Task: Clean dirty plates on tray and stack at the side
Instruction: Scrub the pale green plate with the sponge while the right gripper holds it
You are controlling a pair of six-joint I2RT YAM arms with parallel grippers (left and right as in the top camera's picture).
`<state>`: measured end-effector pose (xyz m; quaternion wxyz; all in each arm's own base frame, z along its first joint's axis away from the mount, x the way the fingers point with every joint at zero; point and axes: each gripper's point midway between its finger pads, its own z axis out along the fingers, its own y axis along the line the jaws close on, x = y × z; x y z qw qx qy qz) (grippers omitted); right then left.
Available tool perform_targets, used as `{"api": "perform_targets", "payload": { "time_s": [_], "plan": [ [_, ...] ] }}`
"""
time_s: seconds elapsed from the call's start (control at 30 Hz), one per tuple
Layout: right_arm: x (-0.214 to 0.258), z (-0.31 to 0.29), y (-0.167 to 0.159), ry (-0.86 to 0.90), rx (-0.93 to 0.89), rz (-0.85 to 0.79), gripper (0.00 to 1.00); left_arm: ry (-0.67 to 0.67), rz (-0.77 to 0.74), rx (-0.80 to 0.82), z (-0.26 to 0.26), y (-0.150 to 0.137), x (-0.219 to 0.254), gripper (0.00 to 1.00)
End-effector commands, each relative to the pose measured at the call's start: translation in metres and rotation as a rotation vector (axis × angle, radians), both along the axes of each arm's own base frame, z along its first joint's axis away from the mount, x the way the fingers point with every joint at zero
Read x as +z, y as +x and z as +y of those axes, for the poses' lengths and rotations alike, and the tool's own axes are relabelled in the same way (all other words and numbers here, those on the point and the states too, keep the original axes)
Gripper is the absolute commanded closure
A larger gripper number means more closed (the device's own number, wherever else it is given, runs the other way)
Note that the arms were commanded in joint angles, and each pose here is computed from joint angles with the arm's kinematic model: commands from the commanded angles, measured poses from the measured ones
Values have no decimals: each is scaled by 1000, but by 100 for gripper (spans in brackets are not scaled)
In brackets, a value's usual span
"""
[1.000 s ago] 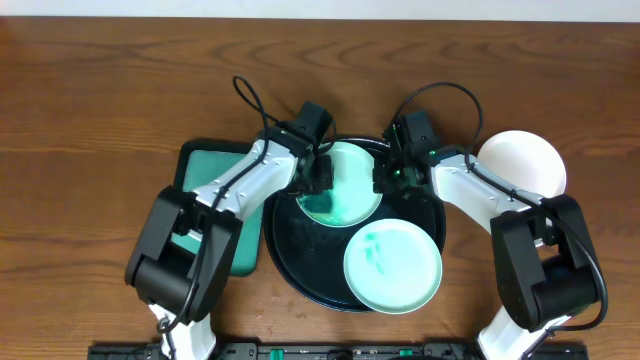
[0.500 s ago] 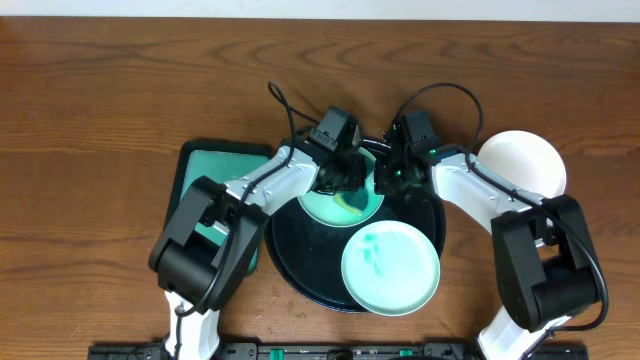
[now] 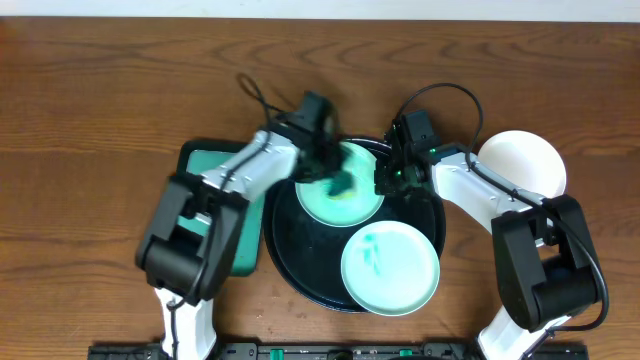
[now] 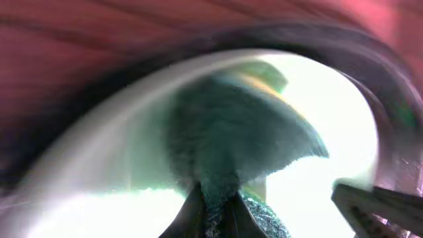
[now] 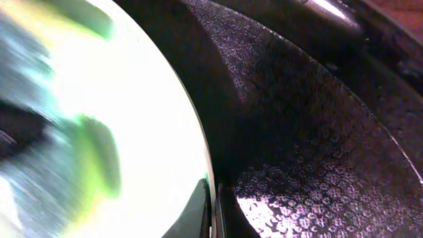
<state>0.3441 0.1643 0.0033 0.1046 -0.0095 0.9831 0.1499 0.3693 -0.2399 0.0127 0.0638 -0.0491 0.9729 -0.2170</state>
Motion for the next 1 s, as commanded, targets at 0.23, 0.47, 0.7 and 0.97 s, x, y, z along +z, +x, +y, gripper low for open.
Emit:
{"api": "perform_targets", "payload": {
  "time_s": [0.23, 0.47, 0.7, 0.97],
  "plan": [
    [-19, -3, -19, -25, 3, 79, 99, 548, 175, 101, 143, -35, -50, 93],
    [-19, -3, -19, -24, 3, 79, 99, 349, 367, -168, 79, -100, -45, 93],
    [-19, -3, -19, -24, 4, 80, 99, 113, 378, -331, 1, -130, -35, 93],
    [-20, -4, -21, -27, 4, 89, 99, -51, 277, -398, -56, -128, -27, 93]
  ]
}}
